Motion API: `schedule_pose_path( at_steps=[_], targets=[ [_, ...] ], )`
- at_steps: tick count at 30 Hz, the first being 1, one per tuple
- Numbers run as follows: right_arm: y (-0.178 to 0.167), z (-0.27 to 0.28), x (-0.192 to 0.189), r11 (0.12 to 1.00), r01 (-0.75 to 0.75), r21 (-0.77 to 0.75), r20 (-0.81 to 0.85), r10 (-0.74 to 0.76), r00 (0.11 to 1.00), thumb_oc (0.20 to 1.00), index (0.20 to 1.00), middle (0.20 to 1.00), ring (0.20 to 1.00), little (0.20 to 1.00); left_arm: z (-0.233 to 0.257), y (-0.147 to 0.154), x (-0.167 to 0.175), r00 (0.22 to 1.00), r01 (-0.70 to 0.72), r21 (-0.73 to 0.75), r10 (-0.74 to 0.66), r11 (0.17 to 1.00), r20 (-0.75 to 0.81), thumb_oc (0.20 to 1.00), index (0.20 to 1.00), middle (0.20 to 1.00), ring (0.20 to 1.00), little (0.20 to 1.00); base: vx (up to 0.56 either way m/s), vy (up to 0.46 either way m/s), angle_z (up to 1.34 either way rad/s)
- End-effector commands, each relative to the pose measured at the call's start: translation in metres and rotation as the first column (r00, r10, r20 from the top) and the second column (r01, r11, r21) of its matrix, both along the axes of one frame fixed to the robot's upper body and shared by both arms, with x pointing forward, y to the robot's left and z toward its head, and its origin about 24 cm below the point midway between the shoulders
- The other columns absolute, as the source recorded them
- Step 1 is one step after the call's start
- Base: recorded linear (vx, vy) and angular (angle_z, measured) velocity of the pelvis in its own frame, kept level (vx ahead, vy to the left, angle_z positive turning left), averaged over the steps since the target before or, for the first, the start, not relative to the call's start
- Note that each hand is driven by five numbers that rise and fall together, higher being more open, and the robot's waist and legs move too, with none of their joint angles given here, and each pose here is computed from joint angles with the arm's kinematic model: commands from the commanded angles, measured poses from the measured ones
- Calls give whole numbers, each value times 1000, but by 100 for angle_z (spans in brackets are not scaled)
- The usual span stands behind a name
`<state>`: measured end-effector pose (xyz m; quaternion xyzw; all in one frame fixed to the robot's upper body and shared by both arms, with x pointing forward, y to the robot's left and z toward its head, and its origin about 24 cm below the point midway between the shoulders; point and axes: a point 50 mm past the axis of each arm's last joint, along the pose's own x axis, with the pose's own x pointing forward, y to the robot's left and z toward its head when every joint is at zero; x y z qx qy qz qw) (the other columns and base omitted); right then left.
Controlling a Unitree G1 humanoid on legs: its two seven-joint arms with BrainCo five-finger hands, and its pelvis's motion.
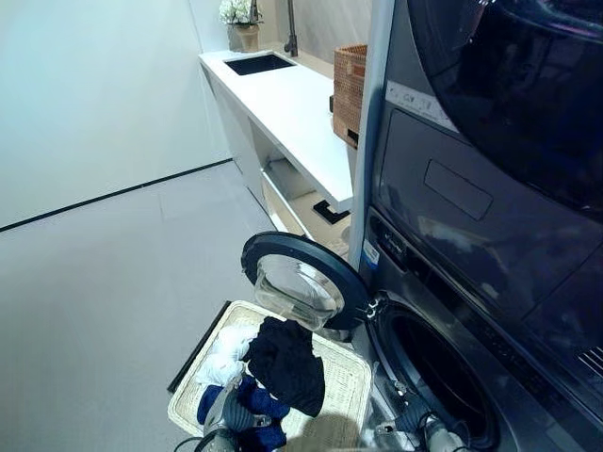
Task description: Put the clothes into the washing machine.
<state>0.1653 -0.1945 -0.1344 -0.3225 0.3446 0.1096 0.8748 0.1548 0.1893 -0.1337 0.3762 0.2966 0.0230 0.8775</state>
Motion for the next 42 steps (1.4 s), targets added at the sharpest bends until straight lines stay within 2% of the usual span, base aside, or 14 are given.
schedule_pose_path(
  at_steps=[1, 3, 4, 6, 12, 23, 27, 30, 37, 42],
  targets=[
    [17, 23, 49, 998, -4, 60, 157, -6, 988, 1000, 1000, 1000, 1000, 1000, 27, 24, 45, 973, -139, 60, 125, 989, 197, 1000, 1000, 1000, 1000, 1000, -137, 34, 5],
    [18, 36, 67, 996, 10, 88, 221, -30, 975, 1000, 1000, 1000, 1000, 1000, 41, 27, 64, 944, -181, 78, 151, 980, 293, 1000, 1000, 1000, 1000, 1000, -195, 24, 10],
    [18, 36, 67, 996, 10, 88, 221, -30, 975, 1000, 1000, 1000, 1000, 1000, 41, 27, 64, 944, -181, 78, 151, 980, 294, 1000, 1000, 1000, 1000, 1000, -357, 27, 9],
    [22, 58, 96, 992, 15, 123, 322, -54, 945, 1000, 1000, 1000, 1000, 1000, 66, 30, 94, 881, -265, 88, 204, 960, 428, 1000, 1000, 1000, 1000, 1000, -353, 17, 3],
    [22, 84, 120, 989, -5, 148, 440, -61, 896, 1000, 1000, 1000, 1000, 1000, 100, 45, 125, 771, -415, 91, 296, 905, 564, 1000, 1000, 1000, 1000, 1000, -150, 36, 2],
    [27, 137, 162, 984, -28, 179, 610, -89, 787, 1000, 1000, 1000, 1000, 1000, 175, 68, 178, 631, -460, 52, 285, 886, 721, 1000, 1000, 1000, 1000, 1000, -97, 31, 3],
    [27, 160, 177, 986, -45, 163, 660, -76, 748, 1000, 1000, 1000, 1000, 1000, 221, 82, 197, 509, -506, -7, 305, 863, 805, 1000, 1000, 1000, 1000, 1000, -67, 36, 6],
    [26, 168, 181, 985, -45, 165, 682, -81, 727, 1000, 1000, 1000, 1000, 1000, 244, 87, 205, 455, -525, -22, 303, 851, 837, 1000, 1000, 1000, 1000, 1000, -37, 26, 0],
    [27, 190, 192, 980, -43, 195, 737, -117, 666, 1000, 1000, 1000, 1000, 1000, 280, 95, 216, 395, -559, -24, 292, 829, 871, 1000, 1000, 1000, 1000, 1000, -12, 17, 3],
    [26, 202, 195, 977, -54, 205, 769, -127, 627, 1000, 1000, 1000, 1000, 1000, 302, 101, 221, 380, -572, -37, 305, 819, 873, 1000, 1000, 1000, 1000, 1000, 0, 0, 0]
  ],
)
